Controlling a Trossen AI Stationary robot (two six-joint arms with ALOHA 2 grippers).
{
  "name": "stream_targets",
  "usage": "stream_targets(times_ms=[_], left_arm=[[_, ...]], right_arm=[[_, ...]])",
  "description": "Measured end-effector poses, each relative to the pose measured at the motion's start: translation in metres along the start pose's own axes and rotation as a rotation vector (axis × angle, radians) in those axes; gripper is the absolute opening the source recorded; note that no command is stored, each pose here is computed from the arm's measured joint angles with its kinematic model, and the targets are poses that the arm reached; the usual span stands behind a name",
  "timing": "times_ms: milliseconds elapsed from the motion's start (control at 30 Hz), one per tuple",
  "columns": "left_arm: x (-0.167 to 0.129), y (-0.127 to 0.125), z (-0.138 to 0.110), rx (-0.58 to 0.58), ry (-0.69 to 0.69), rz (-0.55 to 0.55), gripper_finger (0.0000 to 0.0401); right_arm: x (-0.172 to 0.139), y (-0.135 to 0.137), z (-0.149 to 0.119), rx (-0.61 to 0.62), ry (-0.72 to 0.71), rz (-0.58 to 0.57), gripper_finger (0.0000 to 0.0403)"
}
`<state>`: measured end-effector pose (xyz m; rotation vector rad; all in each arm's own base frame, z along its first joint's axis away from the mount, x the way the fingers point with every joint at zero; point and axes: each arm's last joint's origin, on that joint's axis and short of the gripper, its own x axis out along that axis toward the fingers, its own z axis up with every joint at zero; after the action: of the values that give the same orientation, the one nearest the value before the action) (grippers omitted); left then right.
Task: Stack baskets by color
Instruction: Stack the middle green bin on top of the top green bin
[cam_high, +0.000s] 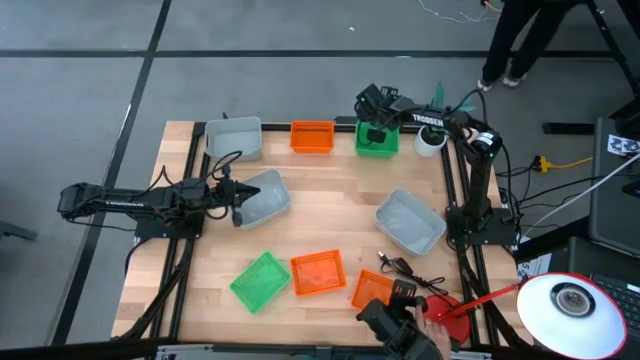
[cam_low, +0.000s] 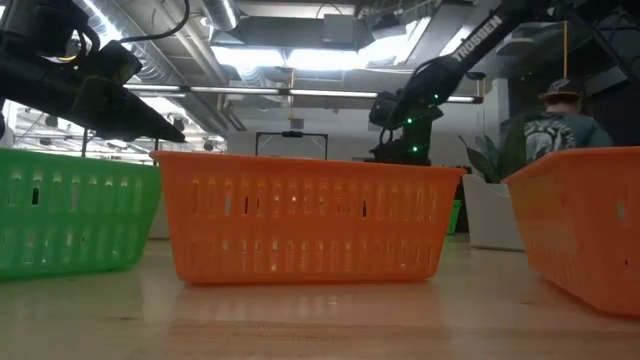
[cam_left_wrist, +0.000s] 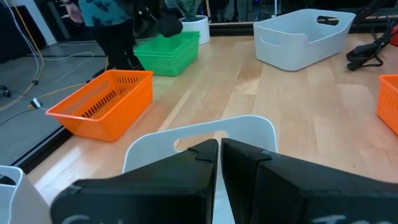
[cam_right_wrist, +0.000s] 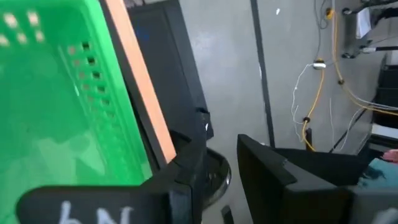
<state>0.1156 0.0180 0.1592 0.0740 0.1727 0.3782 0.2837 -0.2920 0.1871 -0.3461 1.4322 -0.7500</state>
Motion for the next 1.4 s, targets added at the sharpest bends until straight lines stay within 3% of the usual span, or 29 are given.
stream_targets(times_ms=[233,400,533,700,767,967,1200,1400], left_arm=[[0.0,0.0,0.0,0.0,0.0,0.0,0.0014],[0.0,0.0,0.0,-0.001,0.0,-0.001,0.0014],[0.0,0.0,0.0,-0.001,0.0,0.0,0.0014],[0.0,0.0,0.0,-0.001,0.0,-0.001,0.0014],[0.0,0.0,0.0,-0.001,0.0,0.0,0.0014],[0.0,0.0,-0.003,0.007,0.028,-0.002,0.0014],[0.0,0.0,-0.004,-0.007,0.045,-0.001,0.0014],[0.0,0.0,-0.004,-0.008,0.045,-0.001,0.0014]], right_arm=[[-0.002,-0.004,0.001,0.002,0.035,-0.057,0.0092],[-0.027,-0.007,0.015,-0.014,0.031,0.003,0.0092],[-0.052,-0.001,0.022,-0.004,-0.009,0.249,0.0092],[-0.08,0.022,0.022,-0.107,-0.152,0.835,0.0092],[-0.083,0.031,0.02,-0.13,-0.147,0.92,0.0092],[-0.064,0.052,0.003,-0.134,-0.014,0.917,0.0092],[-0.039,0.065,-0.013,-0.127,0.107,0.734,0.0092],[-0.033,0.061,-0.006,-0.119,0.08,0.565,0.0092]])
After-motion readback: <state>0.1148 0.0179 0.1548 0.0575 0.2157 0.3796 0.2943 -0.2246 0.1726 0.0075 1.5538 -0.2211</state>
